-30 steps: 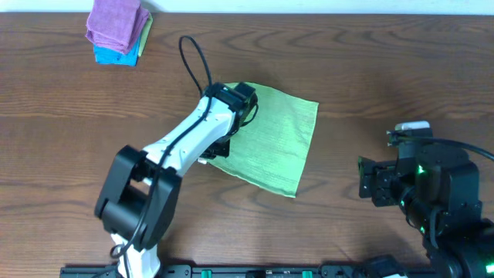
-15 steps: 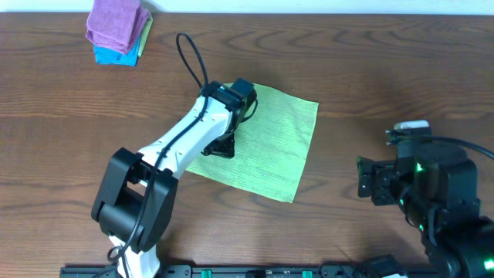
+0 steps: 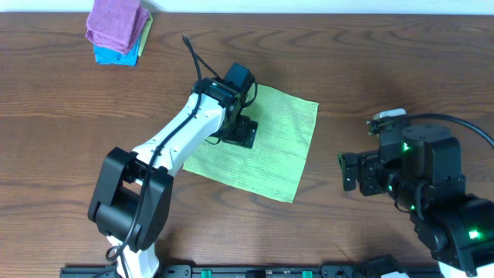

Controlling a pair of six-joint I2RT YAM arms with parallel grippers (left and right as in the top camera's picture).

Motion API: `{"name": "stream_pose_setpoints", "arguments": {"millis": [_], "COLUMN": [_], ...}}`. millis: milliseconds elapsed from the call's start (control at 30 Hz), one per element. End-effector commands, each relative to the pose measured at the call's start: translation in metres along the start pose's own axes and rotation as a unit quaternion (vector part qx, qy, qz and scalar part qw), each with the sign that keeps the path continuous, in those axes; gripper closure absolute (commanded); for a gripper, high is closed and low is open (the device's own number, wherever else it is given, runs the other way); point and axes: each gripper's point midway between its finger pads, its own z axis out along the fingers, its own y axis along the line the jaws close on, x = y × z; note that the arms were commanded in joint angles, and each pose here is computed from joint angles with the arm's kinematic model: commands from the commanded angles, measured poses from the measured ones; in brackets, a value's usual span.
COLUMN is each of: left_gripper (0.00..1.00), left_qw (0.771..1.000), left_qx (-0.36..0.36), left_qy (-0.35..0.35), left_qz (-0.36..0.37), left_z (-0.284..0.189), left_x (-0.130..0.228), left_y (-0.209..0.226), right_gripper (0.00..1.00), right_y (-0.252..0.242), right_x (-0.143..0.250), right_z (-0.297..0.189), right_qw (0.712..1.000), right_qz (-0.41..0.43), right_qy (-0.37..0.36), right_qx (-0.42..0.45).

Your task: Fold the cloth

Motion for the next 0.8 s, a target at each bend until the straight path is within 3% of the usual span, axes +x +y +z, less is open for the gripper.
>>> {"name": "stream_pose_setpoints", "arguments": {"millis": [0, 67, 100, 133, 167, 200, 233, 267, 300, 400, 600, 767], "left_gripper": [0.06, 0.06, 0.08, 0.18, 0.32, 0.47, 0.67, 0.89, 0.94, 0.94, 0.94, 0.94], "left_qw": [0.999, 0.998, 0.998, 0.998, 0.998, 0.998, 0.998, 0.998, 0.998, 0.999, 0.993, 0.992], "left_qx": [0.022, 0.026, 0.028, 0.026, 0.026, 0.025, 0.025, 0.025, 0.024, 0.005, -0.100, -0.108], "left_qy": [-0.038, -0.055, -0.061, -0.063, -0.062, -0.061, -0.059, -0.057, -0.054, -0.035, 0.007, 0.026], "left_qz": [0.010, 0.005, 0.000, -0.002, -0.002, -0.004, -0.006, -0.009, -0.011, -0.014, -0.058, -0.064], "left_z": [-0.012, -0.013, -0.014, -0.014, -0.014, -0.014, -0.014, -0.014, -0.013, -0.012, -0.015, -0.017], "left_x": [-0.017, -0.025, -0.028, -0.029, -0.029, -0.028, -0.027, -0.026, -0.025, -0.015, 0.012, 0.022], "left_y": [-0.007, -0.009, -0.010, -0.009, -0.009, -0.008, -0.008, -0.008, -0.008, 0.000, 0.038, 0.041], "right_gripper": [0.01, 0.04, 0.16, 0.36, 0.69, 0.92, 0.99, 0.99, 0.99, 0.99, 0.99, 0.99], "right_y": [0.002, 0.002, 0.002, 0.002, 0.002, 0.002, 0.003, 0.003, 0.003, 0.006, 0.026, 0.036], "right_x": [-0.001, -0.003, -0.005, -0.008, -0.010, -0.013, -0.015, -0.017, -0.019, -0.023, -0.028, -0.036], "right_z": [-0.001, -0.001, 0.000, 0.004, 0.008, 0.016, 0.023, 0.032, 0.042, 0.080, 0.158, 0.210], "right_qw": [1.000, 1.000, 1.000, 1.000, 1.000, 1.000, 1.000, 1.000, 1.000, 1.000, 0.998, 0.996], "right_qz": [-0.007, -0.007, -0.007, -0.007, -0.007, -0.004, -0.003, -0.003, -0.003, -0.003, -0.002, 0.000], "right_qy": [-0.004, -0.008, -0.012, -0.016, -0.020, -0.024, -0.025, -0.026, -0.028, -0.016, 0.026, 0.030], "right_qx": [-0.007, -0.008, -0.007, -0.005, -0.006, -0.006, -0.006, -0.006, -0.006, -0.010, -0.061, -0.088]}}
